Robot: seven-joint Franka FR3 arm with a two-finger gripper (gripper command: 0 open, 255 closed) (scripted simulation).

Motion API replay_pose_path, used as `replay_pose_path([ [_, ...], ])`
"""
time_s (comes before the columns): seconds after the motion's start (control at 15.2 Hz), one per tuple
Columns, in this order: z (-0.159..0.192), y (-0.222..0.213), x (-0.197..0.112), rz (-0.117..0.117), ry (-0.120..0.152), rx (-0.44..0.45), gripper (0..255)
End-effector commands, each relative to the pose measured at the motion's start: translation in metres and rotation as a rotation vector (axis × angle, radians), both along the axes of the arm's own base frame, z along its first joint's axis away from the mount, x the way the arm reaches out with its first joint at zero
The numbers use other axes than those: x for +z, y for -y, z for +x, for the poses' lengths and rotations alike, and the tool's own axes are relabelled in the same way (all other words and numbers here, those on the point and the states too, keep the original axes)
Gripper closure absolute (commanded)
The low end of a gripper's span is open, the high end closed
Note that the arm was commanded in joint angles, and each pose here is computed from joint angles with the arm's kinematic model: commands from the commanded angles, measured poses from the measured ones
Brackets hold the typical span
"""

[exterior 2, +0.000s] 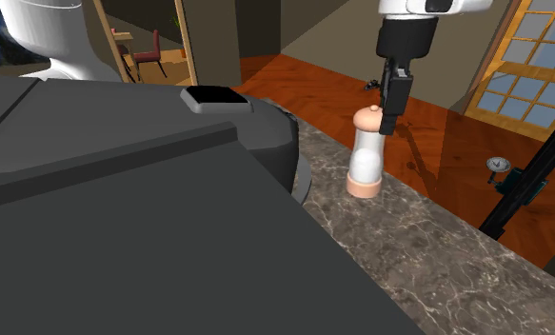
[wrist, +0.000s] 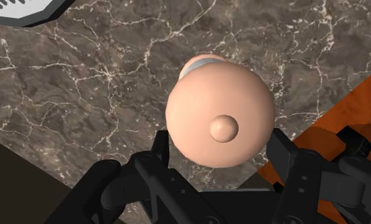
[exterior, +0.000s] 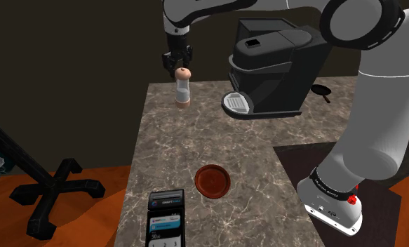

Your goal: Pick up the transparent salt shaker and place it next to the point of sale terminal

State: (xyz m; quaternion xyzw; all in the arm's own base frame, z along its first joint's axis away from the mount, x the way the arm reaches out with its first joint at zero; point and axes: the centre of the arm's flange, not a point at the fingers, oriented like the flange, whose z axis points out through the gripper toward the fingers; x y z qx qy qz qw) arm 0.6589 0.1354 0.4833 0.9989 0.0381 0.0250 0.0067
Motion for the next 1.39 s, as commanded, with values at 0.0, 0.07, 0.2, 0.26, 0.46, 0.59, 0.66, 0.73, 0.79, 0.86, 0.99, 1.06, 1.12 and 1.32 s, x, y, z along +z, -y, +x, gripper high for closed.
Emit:
replay_pose_path([
  [0.0, 0.0, 0.0, 0.011, 0.0, 0.0, 0.0, 255],
  [0.07, 0.0, 0.0, 0.017, 0.0, 0.0, 0.0, 255],
  [0.2, 0.0, 0.0, 0.027, 0.0, 0.0, 0.0, 255],
  [0.26, 0.0, 0.0, 0.032, 0.0, 0.0, 0.0, 255],
  [0.46, 0.0, 0.0, 0.048, 0.0, 0.0, 0.0, 255],
  [0.59, 0.0, 0.0, 0.059, 0.0, 0.0, 0.0, 255],
  [0.66, 0.0, 0.0, 0.064, 0.0, 0.0, 0.0, 255],
  [0.73, 0.0, 0.0, 0.069, 0.0, 0.0, 0.0, 255],
  [0.79, 0.0, 0.0, 0.075, 0.0, 0.0, 0.0, 255],
  [0.86, 0.0, 0.0, 0.08, 0.0, 0.0, 0.0, 255],
  [0.99, 0.0, 0.0, 0.09, 0.0, 0.0, 0.0, 255],
  [1.06, 0.0, 0.0, 0.096, 0.0, 0.0, 0.0, 255],
  [1.12, 0.0, 0.0, 0.101, 0.0, 0.0, 0.0, 255],
  [1.32, 0.0, 0.0, 0.117, 0.0, 0.0, 0.0, 255],
])
